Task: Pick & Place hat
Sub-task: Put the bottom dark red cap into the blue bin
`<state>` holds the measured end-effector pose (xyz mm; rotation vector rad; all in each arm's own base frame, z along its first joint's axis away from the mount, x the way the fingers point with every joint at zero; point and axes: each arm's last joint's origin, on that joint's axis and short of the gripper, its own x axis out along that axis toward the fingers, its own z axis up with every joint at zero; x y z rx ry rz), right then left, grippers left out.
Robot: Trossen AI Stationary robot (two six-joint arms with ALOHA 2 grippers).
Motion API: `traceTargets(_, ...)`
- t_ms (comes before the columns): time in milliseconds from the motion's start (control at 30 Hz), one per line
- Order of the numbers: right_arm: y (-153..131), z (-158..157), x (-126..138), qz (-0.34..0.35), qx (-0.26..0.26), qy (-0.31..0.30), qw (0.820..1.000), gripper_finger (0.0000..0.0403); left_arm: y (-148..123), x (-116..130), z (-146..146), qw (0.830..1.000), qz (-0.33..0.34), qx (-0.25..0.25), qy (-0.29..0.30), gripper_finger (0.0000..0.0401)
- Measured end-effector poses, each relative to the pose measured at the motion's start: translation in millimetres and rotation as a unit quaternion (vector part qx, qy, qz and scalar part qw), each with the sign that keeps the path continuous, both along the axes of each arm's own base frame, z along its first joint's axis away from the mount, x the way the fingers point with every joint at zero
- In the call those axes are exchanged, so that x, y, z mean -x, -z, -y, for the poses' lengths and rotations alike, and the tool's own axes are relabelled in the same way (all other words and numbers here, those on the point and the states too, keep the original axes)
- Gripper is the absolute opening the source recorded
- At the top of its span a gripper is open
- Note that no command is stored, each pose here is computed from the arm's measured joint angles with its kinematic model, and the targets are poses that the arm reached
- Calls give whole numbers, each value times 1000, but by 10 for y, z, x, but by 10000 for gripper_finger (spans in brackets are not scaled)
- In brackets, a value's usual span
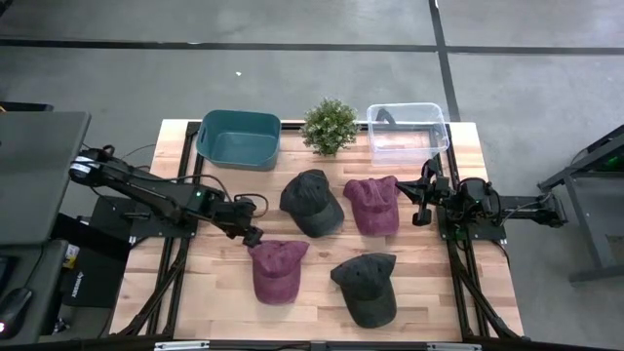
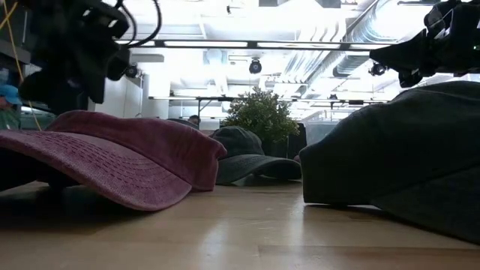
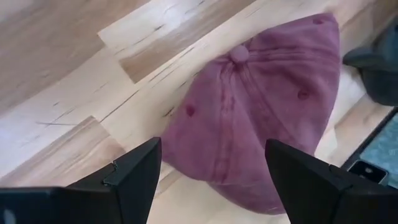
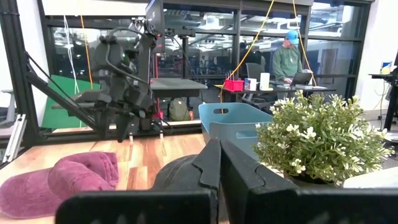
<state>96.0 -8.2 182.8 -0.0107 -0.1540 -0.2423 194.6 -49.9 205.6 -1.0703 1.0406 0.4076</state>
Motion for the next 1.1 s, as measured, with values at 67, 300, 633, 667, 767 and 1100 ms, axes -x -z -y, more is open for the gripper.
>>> traceTargets(67, 1, 0, 0, -1, 0, 0, 1000, 0, 114, 107, -26, 1000, -14, 0, -5, 278)
traceTargets(300, 2, 0, 0, -1, 0, 0, 1000, 0, 317, 232, -49, 999, 6, 29, -18, 278)
traceTargets(633, 9, 0, -5, -5, 0, 0, 1000, 0, 594, 293, -57, 998, 32, 50, -15, 278)
traceTargets(667, 10, 0, -6, -6, 0, 0, 1000, 0, 606, 288, -54, 997, 43, 55, -14, 278)
traceTargets(767, 12, 0, -6, -7, 0, 0, 1000, 0, 656, 295, -56, 996, 62, 61, -13, 278)
traceTargets(1100, 13, 0, -6, -7, 0, 0, 1000, 0, 710, 291, -56, 991, 114, 70, -9, 278)
